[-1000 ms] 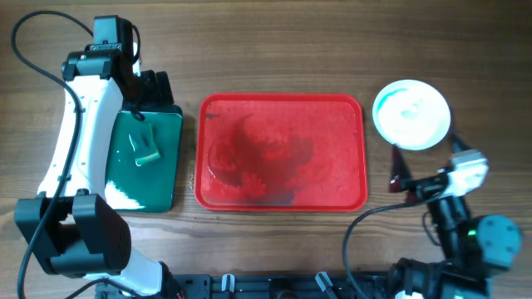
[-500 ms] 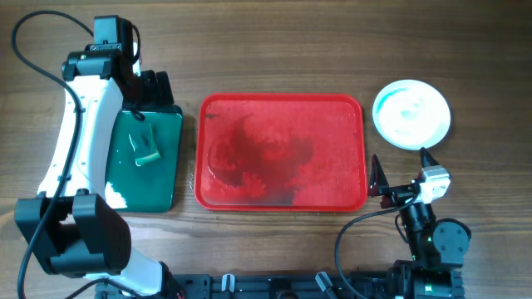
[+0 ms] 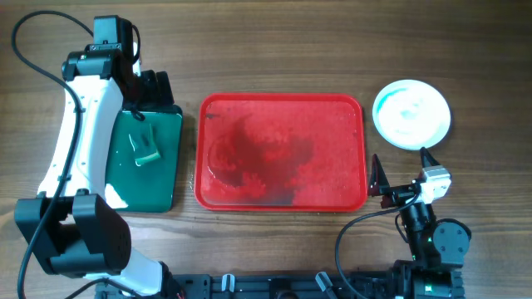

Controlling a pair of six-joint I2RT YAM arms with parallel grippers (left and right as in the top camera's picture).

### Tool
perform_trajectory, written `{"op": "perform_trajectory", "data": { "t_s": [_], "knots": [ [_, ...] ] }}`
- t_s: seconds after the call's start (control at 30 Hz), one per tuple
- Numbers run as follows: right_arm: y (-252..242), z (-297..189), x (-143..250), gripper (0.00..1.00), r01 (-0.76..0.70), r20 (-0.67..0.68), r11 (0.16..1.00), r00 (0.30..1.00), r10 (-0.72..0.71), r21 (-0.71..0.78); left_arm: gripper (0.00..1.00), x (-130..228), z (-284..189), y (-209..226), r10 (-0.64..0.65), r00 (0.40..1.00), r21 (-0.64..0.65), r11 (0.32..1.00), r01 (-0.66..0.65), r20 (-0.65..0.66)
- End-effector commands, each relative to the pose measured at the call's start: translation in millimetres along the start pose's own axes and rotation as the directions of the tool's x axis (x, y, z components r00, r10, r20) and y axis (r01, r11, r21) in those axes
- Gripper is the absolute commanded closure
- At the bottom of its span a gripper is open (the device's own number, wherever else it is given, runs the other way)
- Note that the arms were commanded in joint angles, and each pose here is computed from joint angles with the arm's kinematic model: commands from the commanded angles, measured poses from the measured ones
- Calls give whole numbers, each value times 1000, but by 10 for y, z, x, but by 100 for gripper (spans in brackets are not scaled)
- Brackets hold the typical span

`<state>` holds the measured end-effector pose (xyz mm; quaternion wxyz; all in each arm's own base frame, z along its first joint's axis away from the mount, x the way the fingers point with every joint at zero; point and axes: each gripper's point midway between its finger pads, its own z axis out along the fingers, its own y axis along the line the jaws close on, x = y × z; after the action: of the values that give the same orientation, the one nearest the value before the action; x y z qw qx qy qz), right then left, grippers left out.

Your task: Clean dirty plates on tray and stack at the side

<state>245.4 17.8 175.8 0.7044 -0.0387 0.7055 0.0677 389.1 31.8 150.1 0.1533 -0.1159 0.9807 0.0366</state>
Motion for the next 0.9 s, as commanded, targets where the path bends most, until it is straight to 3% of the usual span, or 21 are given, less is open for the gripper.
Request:
{"op": "perform_trajectory", "data": {
  "t_s": [0.0,0.13,0.17,0.3,0.53,0.87],
  "knots": [
    [-19,0,-14,0,-13,7,1000,1000,12,13,0,-63,-141,-22,-1,999,17,1000,0,41],
    [-19,0,-15,0,-12,8,1000,1000,12,13,0,-89,-517,-31,-11,990,54,999,3,141],
    [-19,0,-14,1,-13,7,1000,1000,12,13,0,-187,-736,-98,-22,966,106,994,-6,259],
    [-19,0,-14,0,-12,7,1000,1000,12,13,0,-249,-1186,-208,-69,853,226,972,-59,518],
    [-19,0,-14,0,-12,7,1000,1000,12,13,0,478,-1495,-45,-131,653,263,959,-108,746],
    [-19,0,-14,0,-12,7,1000,1000,12,13,0,1171,-1208,59,-187,436,277,948,-154,880]
  ]
}}
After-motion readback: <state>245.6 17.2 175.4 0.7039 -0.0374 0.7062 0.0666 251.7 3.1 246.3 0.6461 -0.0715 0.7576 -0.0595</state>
